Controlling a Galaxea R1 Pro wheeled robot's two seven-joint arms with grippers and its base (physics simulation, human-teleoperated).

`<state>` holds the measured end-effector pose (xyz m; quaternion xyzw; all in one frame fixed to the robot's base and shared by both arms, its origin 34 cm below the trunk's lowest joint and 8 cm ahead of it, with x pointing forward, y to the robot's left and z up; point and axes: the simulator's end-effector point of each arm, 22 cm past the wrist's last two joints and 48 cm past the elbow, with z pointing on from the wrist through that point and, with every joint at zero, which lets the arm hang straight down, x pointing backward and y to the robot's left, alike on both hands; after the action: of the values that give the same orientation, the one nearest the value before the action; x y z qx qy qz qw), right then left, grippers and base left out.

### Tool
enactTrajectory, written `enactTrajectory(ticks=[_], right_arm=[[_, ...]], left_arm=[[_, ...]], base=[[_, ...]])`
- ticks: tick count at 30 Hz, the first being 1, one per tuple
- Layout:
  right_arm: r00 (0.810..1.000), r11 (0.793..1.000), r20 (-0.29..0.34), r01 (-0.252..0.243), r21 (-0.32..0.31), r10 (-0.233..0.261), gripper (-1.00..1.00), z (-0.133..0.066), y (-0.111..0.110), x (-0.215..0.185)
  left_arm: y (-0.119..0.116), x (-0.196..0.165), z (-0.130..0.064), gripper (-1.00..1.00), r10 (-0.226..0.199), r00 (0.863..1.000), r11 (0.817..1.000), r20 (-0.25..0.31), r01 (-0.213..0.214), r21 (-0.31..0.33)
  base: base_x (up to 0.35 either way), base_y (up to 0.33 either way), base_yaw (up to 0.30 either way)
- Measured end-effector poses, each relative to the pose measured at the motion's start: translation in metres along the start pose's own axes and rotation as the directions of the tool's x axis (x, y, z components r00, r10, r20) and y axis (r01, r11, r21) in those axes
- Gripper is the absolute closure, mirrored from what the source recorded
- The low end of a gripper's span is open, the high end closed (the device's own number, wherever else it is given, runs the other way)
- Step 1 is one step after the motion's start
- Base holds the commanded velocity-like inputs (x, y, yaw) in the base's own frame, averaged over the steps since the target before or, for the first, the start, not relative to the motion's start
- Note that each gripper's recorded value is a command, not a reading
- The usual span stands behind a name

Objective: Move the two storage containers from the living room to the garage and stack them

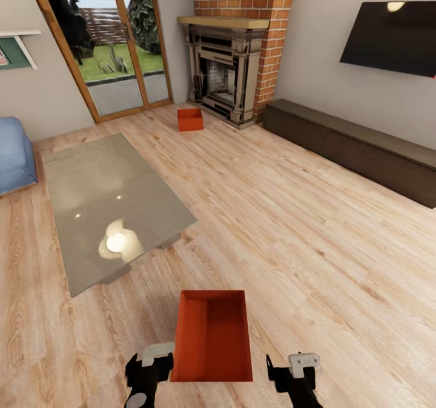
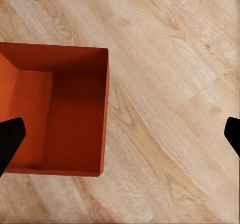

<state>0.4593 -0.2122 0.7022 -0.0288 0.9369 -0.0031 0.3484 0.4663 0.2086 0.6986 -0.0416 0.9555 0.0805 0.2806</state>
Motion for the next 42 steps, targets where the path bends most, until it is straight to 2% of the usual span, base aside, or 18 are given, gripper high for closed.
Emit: enactTrajectory(ticks=[2, 5, 13, 32, 42], right_arm=[[1.000, 1.000, -0.026, 0.000, 0.001, 0.000, -1.00, 0.004, -0.001, -0.005], [0.999, 1.000, -0.036, 0.000, 0.001, 0.000, -1.00, 0.006, -0.001, -0.007], [1.000, 1.000, -0.005, 0.002, 0.009, -0.002, -1.00, 0.006, -0.004, -0.027], [0.999, 1.000, -0.053, 0.001, 0.009, -0.001, -1.00, 0.008, -0.004, -0.015], [1.000, 1.000, -0.024, 0.002, 0.014, -0.002, -1.00, 0.010, -0.007, -0.030]], left_arm=[[-0.001, -0.022, -0.004, -1.00, 0.001, 1.000, 1.000, 0.000, -0.001, 0.006], [-0.002, -0.027, -0.006, -1.00, 0.011, 1.000, 1.000, -0.020, -0.011, 0.010], [-0.007, -0.026, -0.007, -1.00, 0.019, 0.999, 0.999, -0.033, -0.018, 0.032], [-0.011, -0.016, -0.004, -1.00, 0.019, 0.998, 0.999, -0.056, -0.017, 0.041], [-0.006, -0.009, 0.000, -1.00, 0.028, 0.997, 0.999, -0.069, -0.026, 0.035]], base=[[0.000, 0.000, 0.000], [0.000, 0.000, 0.000], [0.000, 0.000, 0.000], [0.000, 0.000, 0.000], [0.000, 0.000, 0.000]])
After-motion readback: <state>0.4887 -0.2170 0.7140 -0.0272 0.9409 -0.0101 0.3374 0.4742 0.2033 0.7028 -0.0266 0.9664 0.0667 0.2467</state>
